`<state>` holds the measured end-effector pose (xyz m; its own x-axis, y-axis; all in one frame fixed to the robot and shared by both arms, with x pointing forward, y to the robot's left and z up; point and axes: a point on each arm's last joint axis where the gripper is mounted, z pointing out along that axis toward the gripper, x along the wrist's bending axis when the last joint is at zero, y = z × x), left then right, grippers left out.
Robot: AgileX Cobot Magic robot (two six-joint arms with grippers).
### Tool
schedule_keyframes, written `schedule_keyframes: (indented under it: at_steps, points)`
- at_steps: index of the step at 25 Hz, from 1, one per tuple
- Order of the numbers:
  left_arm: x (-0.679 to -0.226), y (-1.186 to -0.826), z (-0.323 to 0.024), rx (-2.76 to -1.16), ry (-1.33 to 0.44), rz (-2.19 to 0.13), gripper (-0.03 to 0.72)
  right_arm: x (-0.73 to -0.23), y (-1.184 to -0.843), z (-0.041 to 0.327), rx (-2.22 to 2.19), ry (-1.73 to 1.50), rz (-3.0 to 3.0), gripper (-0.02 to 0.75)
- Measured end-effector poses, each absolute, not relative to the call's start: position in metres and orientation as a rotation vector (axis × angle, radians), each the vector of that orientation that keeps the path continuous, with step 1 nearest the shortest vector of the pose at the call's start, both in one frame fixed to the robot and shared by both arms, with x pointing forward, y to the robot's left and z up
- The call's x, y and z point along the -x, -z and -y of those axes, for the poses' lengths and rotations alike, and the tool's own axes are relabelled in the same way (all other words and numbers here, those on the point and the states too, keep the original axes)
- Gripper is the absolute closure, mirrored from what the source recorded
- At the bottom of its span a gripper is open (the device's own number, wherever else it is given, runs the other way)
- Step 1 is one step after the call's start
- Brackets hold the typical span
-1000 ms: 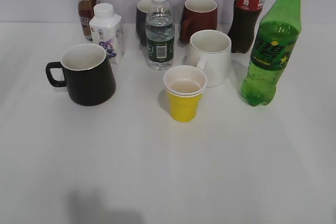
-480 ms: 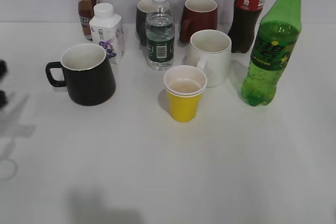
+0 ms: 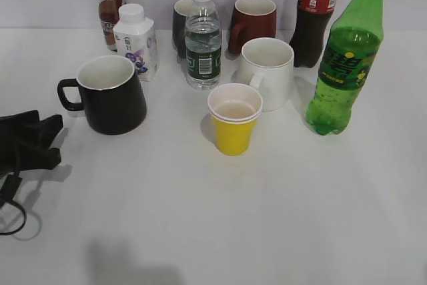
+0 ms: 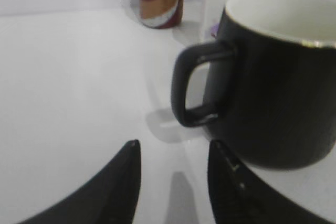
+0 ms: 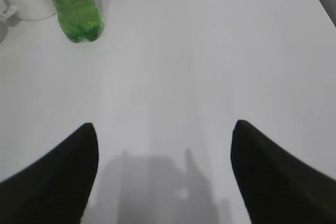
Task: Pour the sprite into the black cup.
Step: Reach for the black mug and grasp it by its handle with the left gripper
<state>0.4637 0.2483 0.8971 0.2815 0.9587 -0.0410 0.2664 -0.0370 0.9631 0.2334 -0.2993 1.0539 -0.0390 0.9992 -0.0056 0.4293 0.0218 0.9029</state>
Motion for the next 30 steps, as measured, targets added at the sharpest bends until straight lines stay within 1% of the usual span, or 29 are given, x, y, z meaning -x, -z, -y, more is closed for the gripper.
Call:
schedule_keyframes:
  at_steps: [3,7,12,14,16,18,19,22,26,30]
  points:
    - [-0.472,-0.896,-0.242,-1.518,-0.847,-1.162,0.342,-0.233,-1.054,0.299,-1.500,-0.982,-1.565,0.148]
    - [-0.492,-0.903,-0.234,-1.453,-0.890,-1.184,0.340,-0.233,-1.054,0.299,-1.500,-0.982,-1.565,0.148]
    - [-0.512,-0.903,-0.230,-1.451,-0.891,-1.230,0.340,-0.233,-1.054,0.299,-1.500,-0.983,-1.565,0.148]
    - [-0.521,-0.900,-0.228,-1.453,-0.890,-1.233,0.354,-0.233,-1.054,0.299,-1.500,-0.983,-1.565,0.148]
    - [-0.530,-0.895,-0.225,-1.459,-0.886,-1.233,0.376,-0.233,-1.054,0.299,-1.500,-0.983,-1.565,0.148]
    - [-0.538,-0.893,-0.223,-1.458,-0.886,-1.225,0.421,-0.233,-1.054,0.299,-1.501,-0.989,-1.567,0.148]
    - [-0.540,-0.893,-0.222,-1.457,-0.886,-1.221,0.455,-0.233,-1.054,0.299,-1.501,-0.989,-1.567,0.148]
    - [-0.542,-0.894,-0.221,-1.456,-0.891,-1.209,0.622,-0.233,-1.054,0.296,-1.509,-1.025,-1.577,0.148]
    - [-0.540,-0.898,-0.221,-1.457,-0.892,-1.206,0.632,-0.233,-1.058,0.288,-1.511,-1.153,-1.583,0.149]
    - [-0.535,-0.913,-0.222,-1.447,-0.900,-1.180,0.638,-0.250,-1.081,0.289,-1.340,-1.253,-1.440,0.149]
